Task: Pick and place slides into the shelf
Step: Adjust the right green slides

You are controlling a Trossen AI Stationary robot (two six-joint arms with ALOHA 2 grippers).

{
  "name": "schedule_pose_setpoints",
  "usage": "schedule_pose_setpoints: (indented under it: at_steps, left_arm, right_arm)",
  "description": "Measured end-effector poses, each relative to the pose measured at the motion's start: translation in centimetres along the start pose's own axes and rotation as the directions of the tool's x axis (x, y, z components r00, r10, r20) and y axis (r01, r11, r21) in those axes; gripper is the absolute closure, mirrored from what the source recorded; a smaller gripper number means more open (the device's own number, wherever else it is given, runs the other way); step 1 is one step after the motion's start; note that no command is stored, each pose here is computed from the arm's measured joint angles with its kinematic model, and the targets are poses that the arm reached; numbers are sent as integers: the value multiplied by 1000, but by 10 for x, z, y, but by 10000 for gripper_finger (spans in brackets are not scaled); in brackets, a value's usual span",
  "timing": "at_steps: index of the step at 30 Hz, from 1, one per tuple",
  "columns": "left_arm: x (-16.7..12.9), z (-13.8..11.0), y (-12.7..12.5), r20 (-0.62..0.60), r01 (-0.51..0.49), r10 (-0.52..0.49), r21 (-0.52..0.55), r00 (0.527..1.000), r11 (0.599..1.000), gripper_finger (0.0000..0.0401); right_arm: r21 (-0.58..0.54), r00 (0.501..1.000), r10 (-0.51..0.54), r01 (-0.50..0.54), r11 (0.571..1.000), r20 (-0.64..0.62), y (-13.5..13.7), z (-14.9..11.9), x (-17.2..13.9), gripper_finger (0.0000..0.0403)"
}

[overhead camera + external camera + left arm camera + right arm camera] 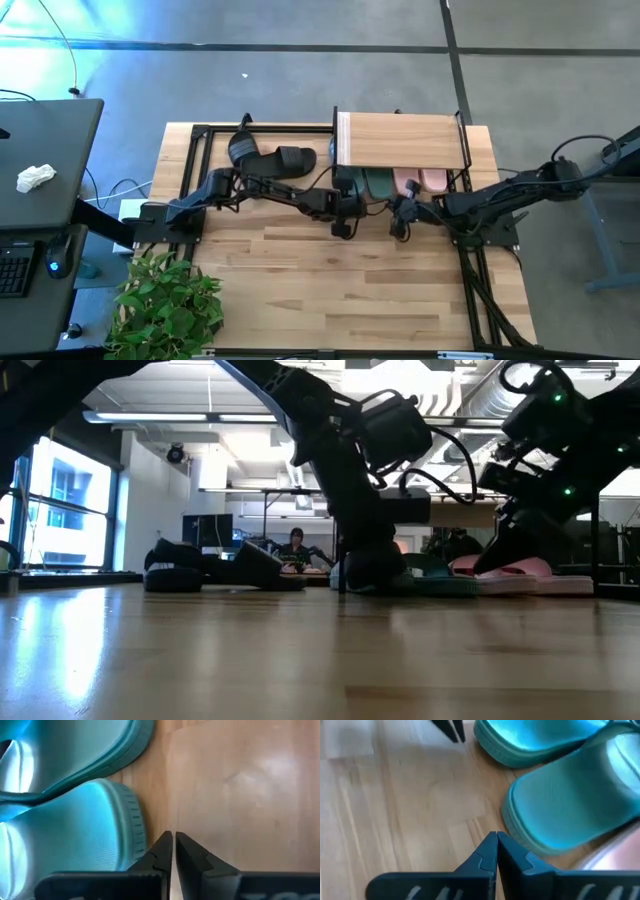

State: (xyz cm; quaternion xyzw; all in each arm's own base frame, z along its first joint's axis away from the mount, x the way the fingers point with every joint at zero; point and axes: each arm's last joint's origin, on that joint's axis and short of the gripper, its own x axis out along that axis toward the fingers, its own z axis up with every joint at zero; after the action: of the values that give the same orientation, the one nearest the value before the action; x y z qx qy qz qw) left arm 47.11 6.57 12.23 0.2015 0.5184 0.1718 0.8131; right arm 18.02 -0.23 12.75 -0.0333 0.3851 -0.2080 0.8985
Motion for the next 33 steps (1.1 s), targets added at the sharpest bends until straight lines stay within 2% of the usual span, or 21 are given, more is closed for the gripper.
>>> schedule_pose_setpoints:
  at_steps: [6,13,19,25,33]
  left_arm:
    - [-17,7,-14,22,8,-8,36,1000,999,392]
    - [-59,20,-18,80,-6,1,66,997,998,395]
    - [-95,25,-16,105,-25,11,132,994,991,396]
    - [-101,22,-17,81,-16,4,153,997,988,396]
    - [-101,17,-17,26,-10,6,157,1000,987,400]
  right_arm:
    - [2,999,51,-51,999,-7,-7,2,4,403]
    - [0,997,74,-74,997,-22,-11,2,8,403]
    - [-29,996,76,-77,997,-51,-11,-1,21,403]
    - [-33,999,13,-15,999,-50,-13,-2,32,403]
    - [10,1000,-6,6,1000,-21,-18,1,38,403]
